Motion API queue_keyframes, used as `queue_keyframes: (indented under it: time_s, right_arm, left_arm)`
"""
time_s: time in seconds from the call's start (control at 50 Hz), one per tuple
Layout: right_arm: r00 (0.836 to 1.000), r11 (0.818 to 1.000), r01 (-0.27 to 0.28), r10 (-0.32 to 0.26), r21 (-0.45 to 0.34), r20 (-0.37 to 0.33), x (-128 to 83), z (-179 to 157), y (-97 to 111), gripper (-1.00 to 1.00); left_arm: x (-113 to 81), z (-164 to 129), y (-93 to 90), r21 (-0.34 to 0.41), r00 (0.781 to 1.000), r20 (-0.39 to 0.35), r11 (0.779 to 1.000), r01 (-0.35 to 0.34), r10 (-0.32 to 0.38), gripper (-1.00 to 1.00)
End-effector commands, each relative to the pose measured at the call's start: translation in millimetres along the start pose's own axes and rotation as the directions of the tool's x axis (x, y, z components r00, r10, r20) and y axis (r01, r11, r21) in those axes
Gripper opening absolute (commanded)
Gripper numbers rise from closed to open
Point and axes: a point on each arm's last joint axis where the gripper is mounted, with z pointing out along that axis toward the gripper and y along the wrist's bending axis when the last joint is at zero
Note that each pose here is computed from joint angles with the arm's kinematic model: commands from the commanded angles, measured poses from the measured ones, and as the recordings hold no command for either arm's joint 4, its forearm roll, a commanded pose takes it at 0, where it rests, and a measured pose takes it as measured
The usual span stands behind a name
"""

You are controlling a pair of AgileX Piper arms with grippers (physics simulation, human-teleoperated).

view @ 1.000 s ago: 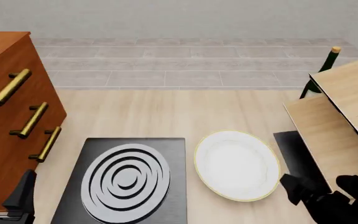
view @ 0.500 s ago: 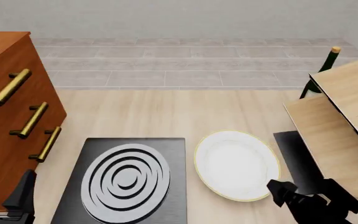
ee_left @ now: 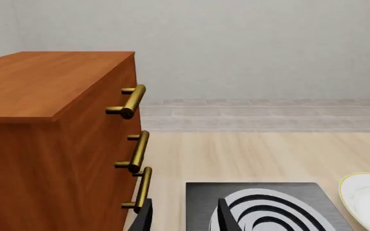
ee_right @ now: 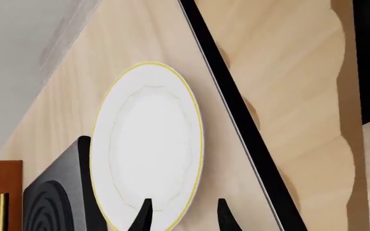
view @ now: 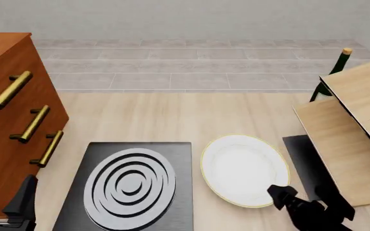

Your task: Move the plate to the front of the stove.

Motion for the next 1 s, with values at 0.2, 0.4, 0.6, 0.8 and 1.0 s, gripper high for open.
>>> queue_keyframes:
  time_s: [0.2,0.4,0.6,0.8,1.0]
  right_arm:
    - [0.998,0.998,-0.053,0.052,-0.018,-0.018,8.8,15.7,-3.6,1.0]
    - [0.997,0.997,-0.069,0.068,-0.039,-0.027,12.7,19.4,-2.5,1.0]
    - [0.997,0.997,-0.061,0.059,-0.053,-0.046,19.3,25.2,-3.5,1.0]
    - [0.998,0.997,-0.054,0.052,-0.057,-0.048,21.4,27.7,-4.7,1.0]
    - [0.998,0.997,-0.052,0.049,-0.057,-0.05,24.1,31.5,-7.5,1.0]
  left_arm:
    - [0.0,0.0,0.0,0.0,1.0,0.0,1.0,0.0,0.0,1.0]
    - [0.0,0.0,0.0,0.0,1.0,0.0,1.0,0.0,0.0,1.0]
    - [0.0,0.0,0.0,0.0,1.0,0.0,1.0,0.0,0.0,1.0]
    - [0.0,0.0,0.0,0.0,1.0,0.0,1.0,0.0,0.0,1.0]
    - [0.0,0.0,0.0,0.0,1.0,0.0,1.0,0.0,0.0,1.0]
